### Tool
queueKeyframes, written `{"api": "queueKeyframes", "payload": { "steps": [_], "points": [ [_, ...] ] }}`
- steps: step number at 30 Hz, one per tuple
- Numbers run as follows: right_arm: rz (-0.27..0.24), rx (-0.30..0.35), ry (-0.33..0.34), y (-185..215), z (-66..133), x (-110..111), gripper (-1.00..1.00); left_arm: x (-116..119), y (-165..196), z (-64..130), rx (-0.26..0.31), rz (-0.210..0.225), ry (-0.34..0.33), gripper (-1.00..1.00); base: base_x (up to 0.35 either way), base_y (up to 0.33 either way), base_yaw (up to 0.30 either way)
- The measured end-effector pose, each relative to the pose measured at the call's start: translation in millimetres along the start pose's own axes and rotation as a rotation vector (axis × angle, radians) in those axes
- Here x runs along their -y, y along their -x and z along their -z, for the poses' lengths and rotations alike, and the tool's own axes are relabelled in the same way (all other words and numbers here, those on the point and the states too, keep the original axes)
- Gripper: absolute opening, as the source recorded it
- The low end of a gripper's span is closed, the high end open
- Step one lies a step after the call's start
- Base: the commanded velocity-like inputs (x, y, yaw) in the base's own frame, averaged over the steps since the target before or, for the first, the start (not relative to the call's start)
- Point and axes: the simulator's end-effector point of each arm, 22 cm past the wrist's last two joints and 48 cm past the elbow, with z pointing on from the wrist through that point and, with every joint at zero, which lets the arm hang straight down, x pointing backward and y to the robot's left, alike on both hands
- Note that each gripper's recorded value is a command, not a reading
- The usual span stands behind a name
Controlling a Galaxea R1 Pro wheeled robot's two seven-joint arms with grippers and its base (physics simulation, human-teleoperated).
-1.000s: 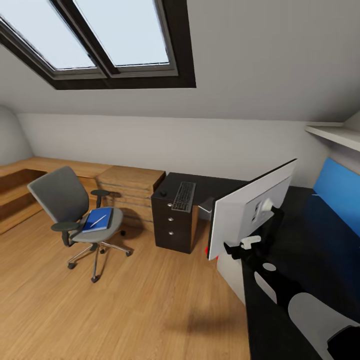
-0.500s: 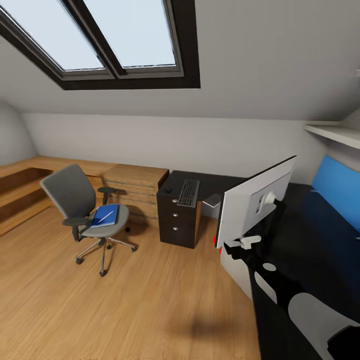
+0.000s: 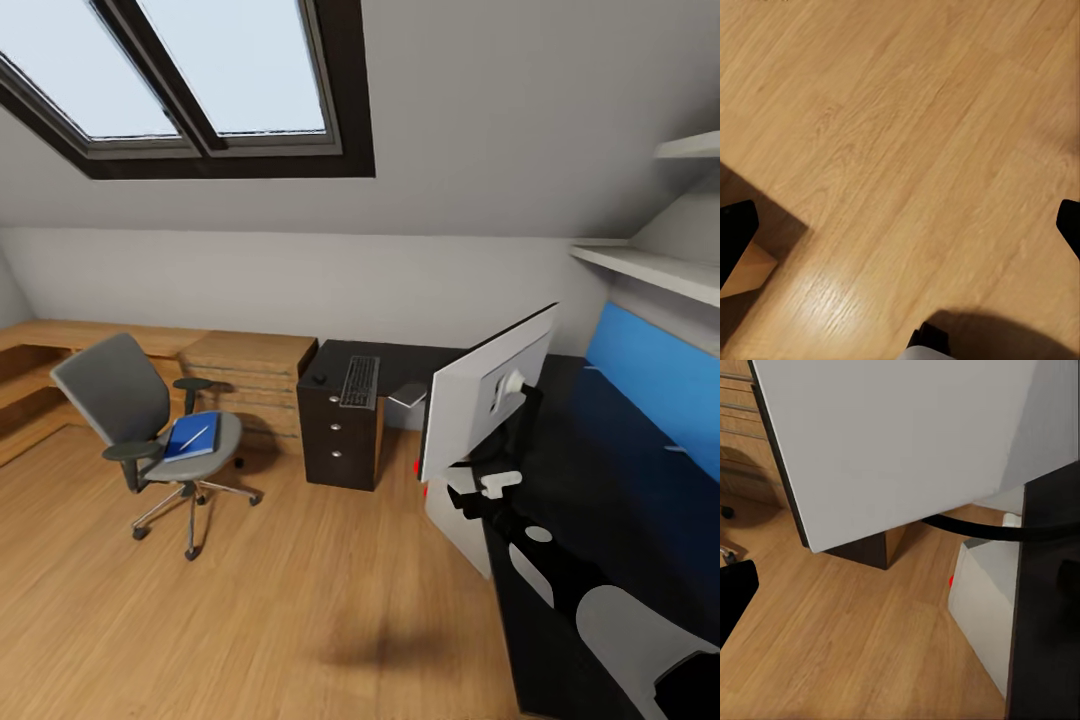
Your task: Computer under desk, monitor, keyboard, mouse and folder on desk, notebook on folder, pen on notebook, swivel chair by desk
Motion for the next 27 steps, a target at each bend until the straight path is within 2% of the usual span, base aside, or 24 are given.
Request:
{"api": "queueKeyframes", "payload": {
  "steps": [20, 23, 27],
  "points": [
    [0.003, 0.014, -0.001, 3.3, 0.1, 0.7, 1.0, 0.3, -0.3, 0.1, 0.0, 0.0, 0.0, 1.0, -0.001, 0.001, -0.005],
    [0.003, 0.013, -0.002, 2.7, 0.3, 1.6, 1.0, -0.1, 0.0, 0.0, 0.0, 0.001, 0.0, 1.0, 0.0, 0.006, -0.202],
    [0.002, 0.013, -0.003, 2.7, 0.4, 2.0, 1.0, 0.1, 0.1, 0.0, 0.0, 0.001, -0.001, 1.0, 0.0, 0.242, -0.276]
  ]
}}
